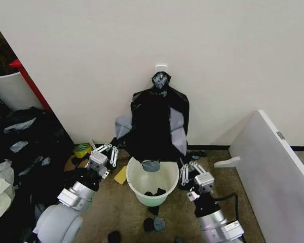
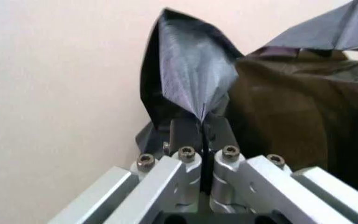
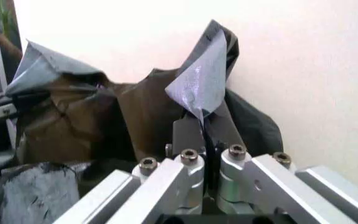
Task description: Place the garbage bag over the trash bin.
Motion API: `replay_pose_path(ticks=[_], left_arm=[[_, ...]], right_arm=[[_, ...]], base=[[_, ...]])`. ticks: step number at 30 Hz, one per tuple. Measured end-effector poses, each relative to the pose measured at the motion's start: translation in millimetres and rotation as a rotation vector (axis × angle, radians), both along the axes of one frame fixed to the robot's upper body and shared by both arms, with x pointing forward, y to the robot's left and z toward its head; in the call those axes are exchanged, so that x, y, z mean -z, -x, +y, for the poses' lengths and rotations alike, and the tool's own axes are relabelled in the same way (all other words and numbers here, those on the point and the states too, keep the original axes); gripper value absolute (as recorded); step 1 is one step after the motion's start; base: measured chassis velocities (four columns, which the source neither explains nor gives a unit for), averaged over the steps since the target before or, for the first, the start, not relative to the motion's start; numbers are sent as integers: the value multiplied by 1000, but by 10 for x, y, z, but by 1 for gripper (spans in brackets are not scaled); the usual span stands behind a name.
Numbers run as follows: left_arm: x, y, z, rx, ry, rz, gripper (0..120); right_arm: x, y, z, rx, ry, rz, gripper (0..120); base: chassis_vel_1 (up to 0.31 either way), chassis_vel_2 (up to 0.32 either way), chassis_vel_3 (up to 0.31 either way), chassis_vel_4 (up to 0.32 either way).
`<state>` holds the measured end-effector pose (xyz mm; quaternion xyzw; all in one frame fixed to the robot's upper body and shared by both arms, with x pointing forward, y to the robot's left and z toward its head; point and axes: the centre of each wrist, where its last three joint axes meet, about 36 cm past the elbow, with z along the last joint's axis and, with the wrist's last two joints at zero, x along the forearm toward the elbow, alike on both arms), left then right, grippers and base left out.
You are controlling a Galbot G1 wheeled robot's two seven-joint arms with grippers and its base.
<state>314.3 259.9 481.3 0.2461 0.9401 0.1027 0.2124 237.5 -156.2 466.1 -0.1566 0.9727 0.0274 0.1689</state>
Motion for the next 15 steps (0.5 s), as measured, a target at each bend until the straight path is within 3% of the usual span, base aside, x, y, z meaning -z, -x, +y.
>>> replay_pose_path(ticks=[15], left_arm=[[-219, -9, -51, 30, 62, -14, 0]], right_arm=[[-345, 7, 2, 3, -74, -12, 0]], base=[[0, 0, 0, 0]])
